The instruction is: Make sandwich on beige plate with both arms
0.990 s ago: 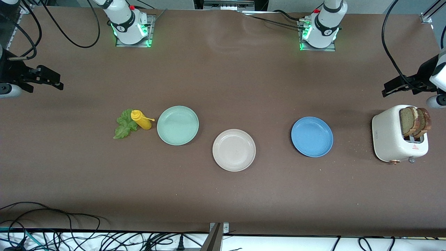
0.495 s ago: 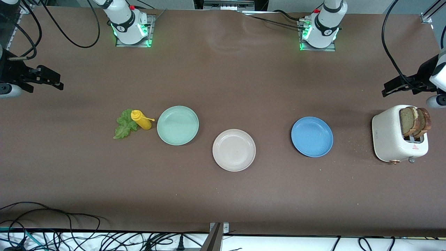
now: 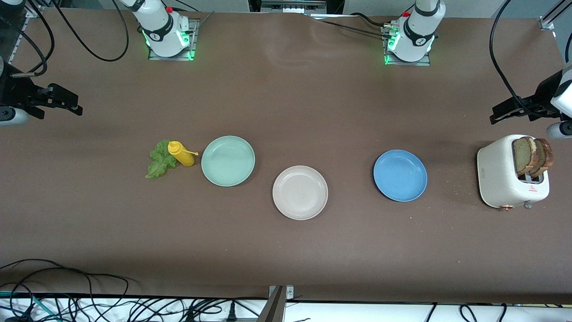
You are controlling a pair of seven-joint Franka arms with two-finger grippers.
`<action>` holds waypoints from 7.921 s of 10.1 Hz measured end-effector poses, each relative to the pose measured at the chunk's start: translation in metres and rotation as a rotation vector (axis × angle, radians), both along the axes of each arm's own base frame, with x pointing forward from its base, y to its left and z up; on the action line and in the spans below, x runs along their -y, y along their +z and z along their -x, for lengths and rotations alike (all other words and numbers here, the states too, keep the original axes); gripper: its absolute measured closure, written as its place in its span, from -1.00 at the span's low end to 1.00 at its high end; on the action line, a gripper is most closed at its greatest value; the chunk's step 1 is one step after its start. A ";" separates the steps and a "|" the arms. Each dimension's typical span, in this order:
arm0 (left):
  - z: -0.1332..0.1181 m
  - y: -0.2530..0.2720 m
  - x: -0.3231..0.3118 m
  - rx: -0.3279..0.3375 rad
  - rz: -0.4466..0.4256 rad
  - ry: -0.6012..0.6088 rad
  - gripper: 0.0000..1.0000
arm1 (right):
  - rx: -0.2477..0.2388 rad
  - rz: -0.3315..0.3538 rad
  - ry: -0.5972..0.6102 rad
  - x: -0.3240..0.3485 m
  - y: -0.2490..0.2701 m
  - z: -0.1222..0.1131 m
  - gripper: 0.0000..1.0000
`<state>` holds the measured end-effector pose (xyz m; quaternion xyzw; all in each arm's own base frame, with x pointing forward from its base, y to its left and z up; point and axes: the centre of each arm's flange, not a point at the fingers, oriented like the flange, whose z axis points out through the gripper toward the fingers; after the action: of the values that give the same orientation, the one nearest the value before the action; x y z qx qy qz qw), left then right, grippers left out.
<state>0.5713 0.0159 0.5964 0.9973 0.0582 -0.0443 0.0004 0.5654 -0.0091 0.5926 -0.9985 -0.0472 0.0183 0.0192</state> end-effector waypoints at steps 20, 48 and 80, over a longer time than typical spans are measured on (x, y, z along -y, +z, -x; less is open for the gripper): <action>0.000 0.000 0.000 0.000 0.000 0.000 -1.00 | -0.008 -0.001 -0.007 0.004 -0.001 0.001 -1.00; -0.050 -0.167 -0.077 -0.255 -0.060 0.080 -1.00 | -0.011 -0.003 -0.009 0.005 -0.002 0.001 -1.00; -0.073 -0.136 -0.046 -0.099 0.404 -0.204 0.81 | -0.019 -0.005 -0.009 0.006 -0.002 0.001 -1.00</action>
<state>0.6440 0.0624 0.4602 0.9743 -0.0530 -0.1038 0.1928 0.5640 -0.0148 0.5902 -0.9985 -0.0427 0.0276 0.0223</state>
